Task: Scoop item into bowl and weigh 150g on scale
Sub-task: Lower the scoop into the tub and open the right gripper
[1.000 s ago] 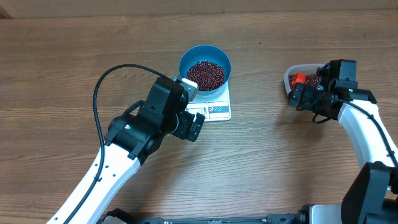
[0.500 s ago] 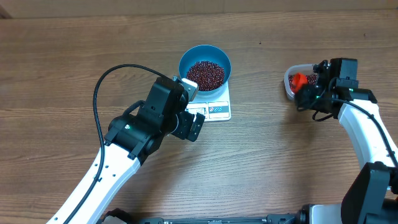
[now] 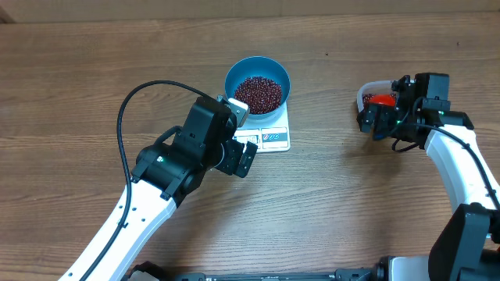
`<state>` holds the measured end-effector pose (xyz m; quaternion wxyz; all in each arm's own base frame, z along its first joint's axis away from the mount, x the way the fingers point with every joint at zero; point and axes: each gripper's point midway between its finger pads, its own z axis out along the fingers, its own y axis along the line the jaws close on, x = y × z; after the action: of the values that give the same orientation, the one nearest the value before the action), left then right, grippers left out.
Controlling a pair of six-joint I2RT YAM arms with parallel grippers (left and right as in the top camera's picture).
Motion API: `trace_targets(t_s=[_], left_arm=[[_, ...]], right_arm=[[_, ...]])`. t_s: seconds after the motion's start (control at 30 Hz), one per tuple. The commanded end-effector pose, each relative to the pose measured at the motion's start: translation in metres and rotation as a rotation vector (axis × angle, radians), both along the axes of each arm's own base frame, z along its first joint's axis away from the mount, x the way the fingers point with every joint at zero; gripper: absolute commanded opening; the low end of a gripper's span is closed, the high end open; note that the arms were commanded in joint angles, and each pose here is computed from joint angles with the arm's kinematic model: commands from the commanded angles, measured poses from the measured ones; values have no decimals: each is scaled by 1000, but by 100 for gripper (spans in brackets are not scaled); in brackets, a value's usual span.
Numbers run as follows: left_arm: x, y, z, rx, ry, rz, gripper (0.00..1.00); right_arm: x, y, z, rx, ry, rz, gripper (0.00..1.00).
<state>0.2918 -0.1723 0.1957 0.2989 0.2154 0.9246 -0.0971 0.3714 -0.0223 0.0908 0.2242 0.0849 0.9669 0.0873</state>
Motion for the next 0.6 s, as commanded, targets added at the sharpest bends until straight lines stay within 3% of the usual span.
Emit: trace_targets(t_s=[0.0,0.57], left_arm=[[-1,-1,-3,7,7,-16,100],[-1,-1,-3,7,6,-16,100]], right_arm=[[12,-2,16,-3,-50,2,100],[10,-10,41,-55,-110,-19,100]])
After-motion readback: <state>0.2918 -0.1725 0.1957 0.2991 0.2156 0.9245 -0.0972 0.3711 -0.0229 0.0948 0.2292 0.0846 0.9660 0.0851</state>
